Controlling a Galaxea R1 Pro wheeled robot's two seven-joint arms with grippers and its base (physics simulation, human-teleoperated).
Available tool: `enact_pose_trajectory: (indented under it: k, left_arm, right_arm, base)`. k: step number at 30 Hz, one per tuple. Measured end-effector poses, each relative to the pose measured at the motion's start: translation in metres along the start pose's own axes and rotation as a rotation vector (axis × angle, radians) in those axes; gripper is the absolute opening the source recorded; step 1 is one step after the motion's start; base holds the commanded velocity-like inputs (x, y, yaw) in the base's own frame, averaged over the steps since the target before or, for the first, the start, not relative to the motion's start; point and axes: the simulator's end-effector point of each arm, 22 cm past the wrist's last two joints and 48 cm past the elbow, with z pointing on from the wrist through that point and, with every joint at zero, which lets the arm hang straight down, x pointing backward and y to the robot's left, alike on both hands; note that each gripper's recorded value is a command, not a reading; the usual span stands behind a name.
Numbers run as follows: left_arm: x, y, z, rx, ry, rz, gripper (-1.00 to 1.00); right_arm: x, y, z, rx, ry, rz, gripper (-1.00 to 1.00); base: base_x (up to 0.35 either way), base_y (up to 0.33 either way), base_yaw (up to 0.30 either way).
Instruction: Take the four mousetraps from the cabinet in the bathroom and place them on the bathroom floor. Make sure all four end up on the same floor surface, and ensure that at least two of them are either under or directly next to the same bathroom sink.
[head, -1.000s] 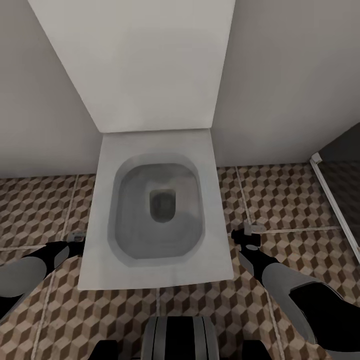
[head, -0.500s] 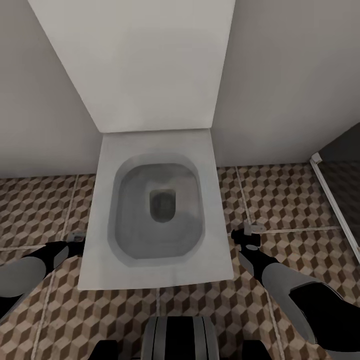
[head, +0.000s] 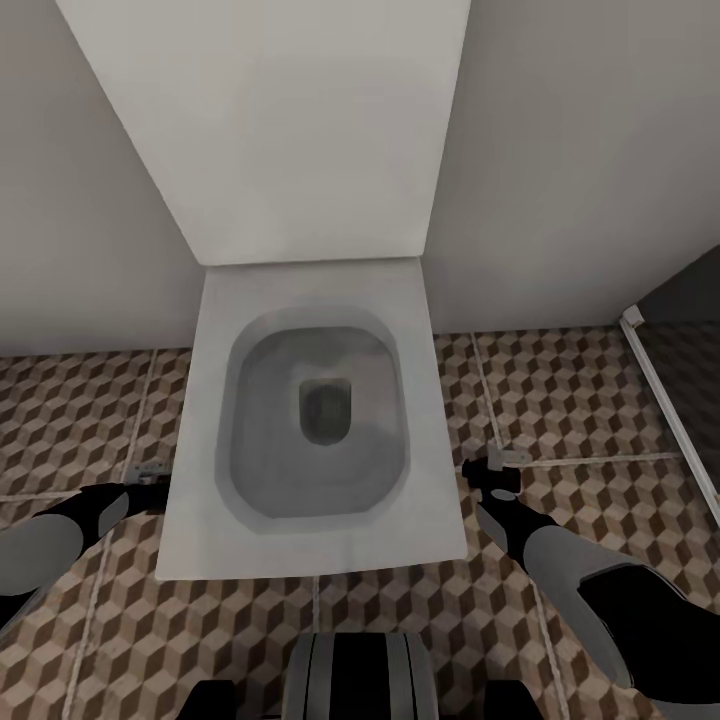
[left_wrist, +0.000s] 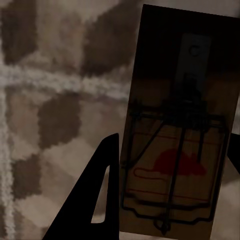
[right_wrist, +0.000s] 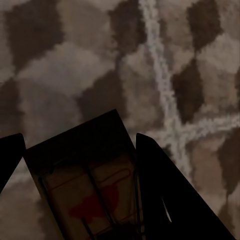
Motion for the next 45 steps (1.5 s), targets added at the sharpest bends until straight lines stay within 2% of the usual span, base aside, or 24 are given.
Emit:
enact_pose_trajectory:
  k: [45]
  left_arm:
    - [-0.0027,0.0040,-0.0006,-0.007,-0.005,-0.003,-1.00]
  right_arm:
    - [-0.0033,-0.0004,0.0003,0.000,-0.012,0.000,-1.00]
  base:
    - [0.000,0.000,0.000]
